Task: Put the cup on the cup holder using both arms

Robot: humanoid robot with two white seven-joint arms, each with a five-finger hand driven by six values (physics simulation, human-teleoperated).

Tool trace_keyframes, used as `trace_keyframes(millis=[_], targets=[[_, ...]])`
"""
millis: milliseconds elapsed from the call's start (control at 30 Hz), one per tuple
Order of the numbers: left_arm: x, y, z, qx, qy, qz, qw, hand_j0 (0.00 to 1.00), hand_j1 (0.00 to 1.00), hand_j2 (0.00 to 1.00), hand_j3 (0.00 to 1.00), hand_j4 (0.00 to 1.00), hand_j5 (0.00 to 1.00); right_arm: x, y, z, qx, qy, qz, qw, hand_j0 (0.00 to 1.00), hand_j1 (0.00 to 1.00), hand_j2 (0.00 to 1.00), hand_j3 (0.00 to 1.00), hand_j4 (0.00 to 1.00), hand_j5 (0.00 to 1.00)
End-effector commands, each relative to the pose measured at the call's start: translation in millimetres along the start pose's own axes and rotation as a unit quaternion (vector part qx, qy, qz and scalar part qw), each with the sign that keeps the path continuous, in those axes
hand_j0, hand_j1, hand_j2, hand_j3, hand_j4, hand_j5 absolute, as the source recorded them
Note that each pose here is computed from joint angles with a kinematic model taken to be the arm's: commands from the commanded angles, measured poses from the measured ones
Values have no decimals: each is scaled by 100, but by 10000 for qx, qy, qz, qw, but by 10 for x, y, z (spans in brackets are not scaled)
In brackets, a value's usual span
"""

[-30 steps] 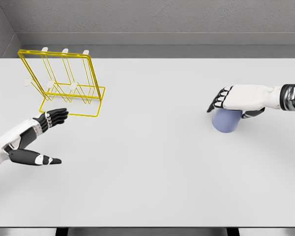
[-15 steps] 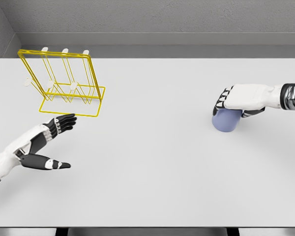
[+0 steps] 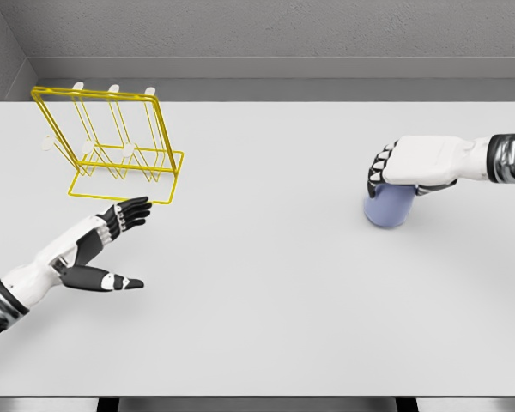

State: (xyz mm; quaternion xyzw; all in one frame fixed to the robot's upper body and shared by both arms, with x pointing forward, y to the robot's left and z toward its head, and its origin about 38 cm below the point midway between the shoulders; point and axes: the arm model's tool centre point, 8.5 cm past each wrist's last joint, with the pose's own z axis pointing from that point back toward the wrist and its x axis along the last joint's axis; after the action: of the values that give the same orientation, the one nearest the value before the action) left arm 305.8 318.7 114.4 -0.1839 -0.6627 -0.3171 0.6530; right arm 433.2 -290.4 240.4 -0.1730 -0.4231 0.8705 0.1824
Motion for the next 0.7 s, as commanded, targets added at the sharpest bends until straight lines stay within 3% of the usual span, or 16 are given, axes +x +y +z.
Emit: trace_keyframes(millis=[0, 167, 400, 567, 667], targets=[[-11, -15, -8, -14, -4, 9, 10000, 100, 100, 100, 100, 100, 100, 29, -59, 19, -39, -24, 57, 10000, 56, 56, 56, 56, 56, 56], [-16, 14, -5, 10, 14, -17, 10000, 100, 100, 100, 100, 100, 100, 50, -116, 23, -82, -50, 130, 9999, 53, 53, 53, 53, 53, 53], [-13, 40, -14, 15, 1, -126, 9999, 100, 100, 100, 100, 100, 100, 270, -346, -42, -338, -338, 449, 9978, 51, 51, 51, 51, 51, 51], [-18, 15, -30, -20, -17, -182, 9998, 100, 100, 100, 100, 100, 100, 561, -530, -79, -526, -691, 812, 9929, 51, 51, 51, 51, 51, 51], [-20, 15, -30, -19, -10, -181, 9998, 100, 100, 100, 100, 100, 100, 630, -592, -153, -616, -811, 859, 9911, 51, 51, 51, 51, 51, 51]])
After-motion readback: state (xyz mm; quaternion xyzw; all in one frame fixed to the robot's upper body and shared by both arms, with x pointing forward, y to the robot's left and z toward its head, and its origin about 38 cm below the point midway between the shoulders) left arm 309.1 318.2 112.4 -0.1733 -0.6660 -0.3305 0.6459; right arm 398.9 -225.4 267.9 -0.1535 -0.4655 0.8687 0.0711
